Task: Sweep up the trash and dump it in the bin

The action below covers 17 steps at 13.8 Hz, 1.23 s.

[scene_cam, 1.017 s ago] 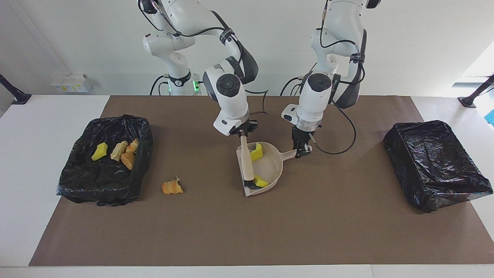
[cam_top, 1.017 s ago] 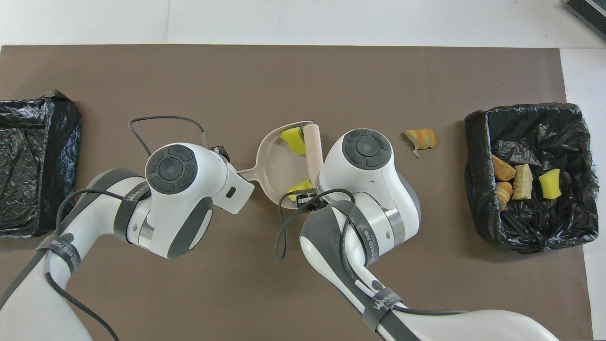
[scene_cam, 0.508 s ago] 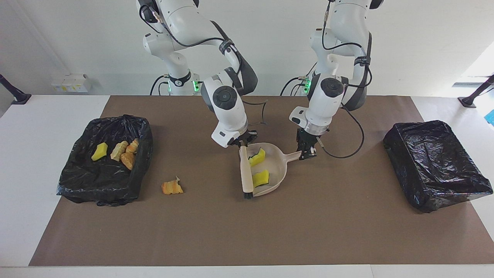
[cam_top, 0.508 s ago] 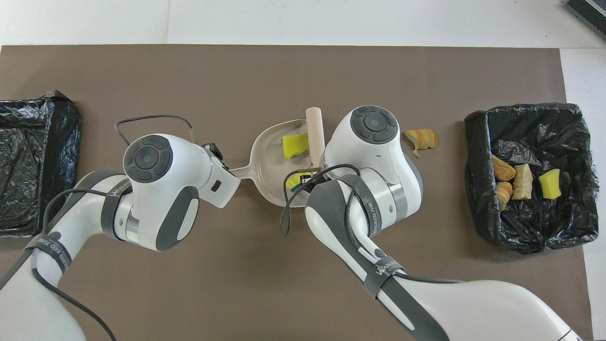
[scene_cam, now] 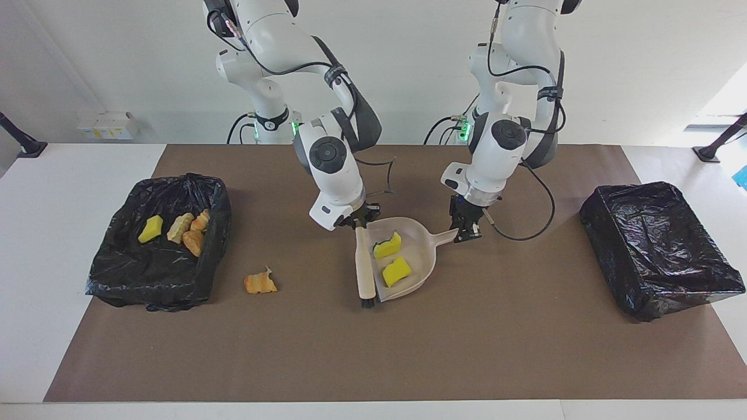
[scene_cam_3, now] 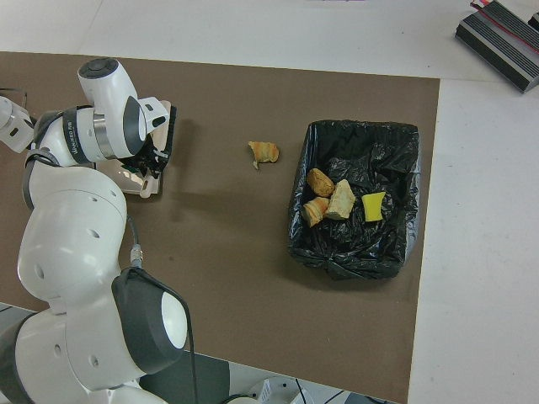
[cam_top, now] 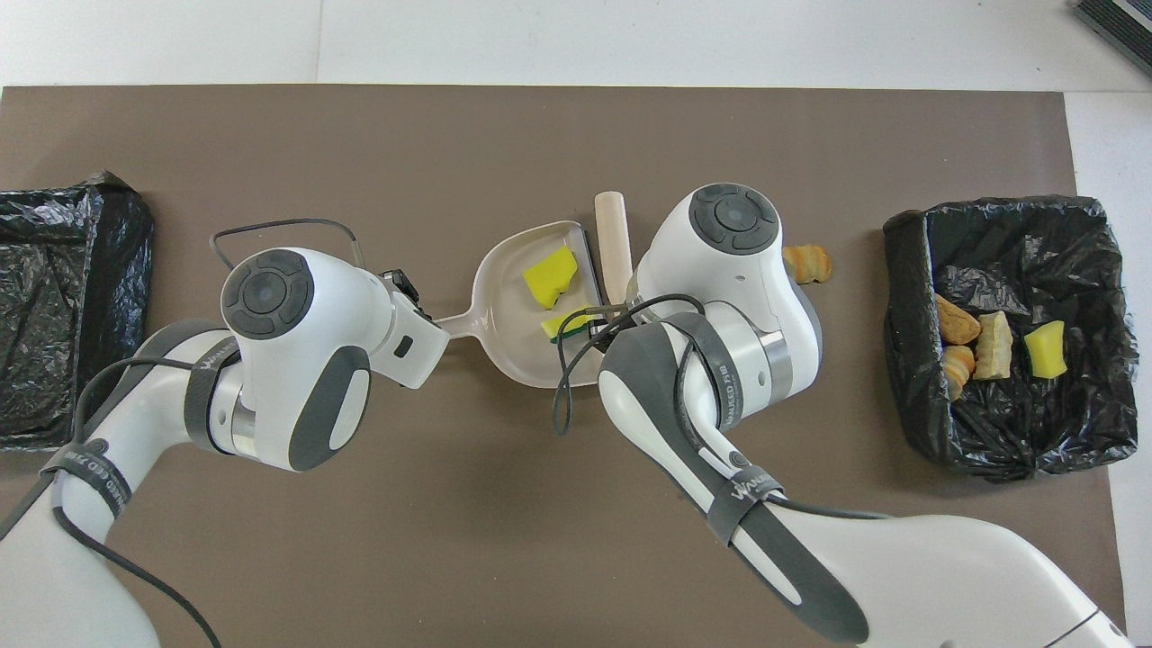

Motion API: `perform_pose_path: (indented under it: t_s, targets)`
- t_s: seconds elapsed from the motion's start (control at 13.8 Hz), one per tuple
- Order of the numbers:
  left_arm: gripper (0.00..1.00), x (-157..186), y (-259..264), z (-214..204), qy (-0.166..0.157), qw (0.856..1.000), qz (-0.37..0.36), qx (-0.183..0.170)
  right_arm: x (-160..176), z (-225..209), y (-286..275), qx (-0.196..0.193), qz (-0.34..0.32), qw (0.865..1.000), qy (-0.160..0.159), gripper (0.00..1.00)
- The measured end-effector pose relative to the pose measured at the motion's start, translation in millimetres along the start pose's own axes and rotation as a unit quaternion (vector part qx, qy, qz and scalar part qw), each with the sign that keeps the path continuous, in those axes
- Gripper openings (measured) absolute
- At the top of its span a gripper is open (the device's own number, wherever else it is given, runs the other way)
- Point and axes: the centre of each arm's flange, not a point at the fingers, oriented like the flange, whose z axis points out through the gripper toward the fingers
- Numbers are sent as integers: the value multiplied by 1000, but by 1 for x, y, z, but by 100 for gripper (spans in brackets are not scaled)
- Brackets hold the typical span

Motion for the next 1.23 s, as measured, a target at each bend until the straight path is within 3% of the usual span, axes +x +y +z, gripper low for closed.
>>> perform_pose_path:
  t_s: [0.65, 0.87, 1.23]
  targets:
    - [33, 6, -15, -12, -8, 1000, -5, -24, 15, 2, 1, -2, -11, 1000, -5, 26]
    - [33, -9, -23, -10, -6, 999, -13, -30, 18, 0, -6, 0, -16, 1000, 0, 26]
    - [33, -36, -40, -9, 74, 996, -25, -47, 25, 17, -11, 2, -17, 1000, 7, 26]
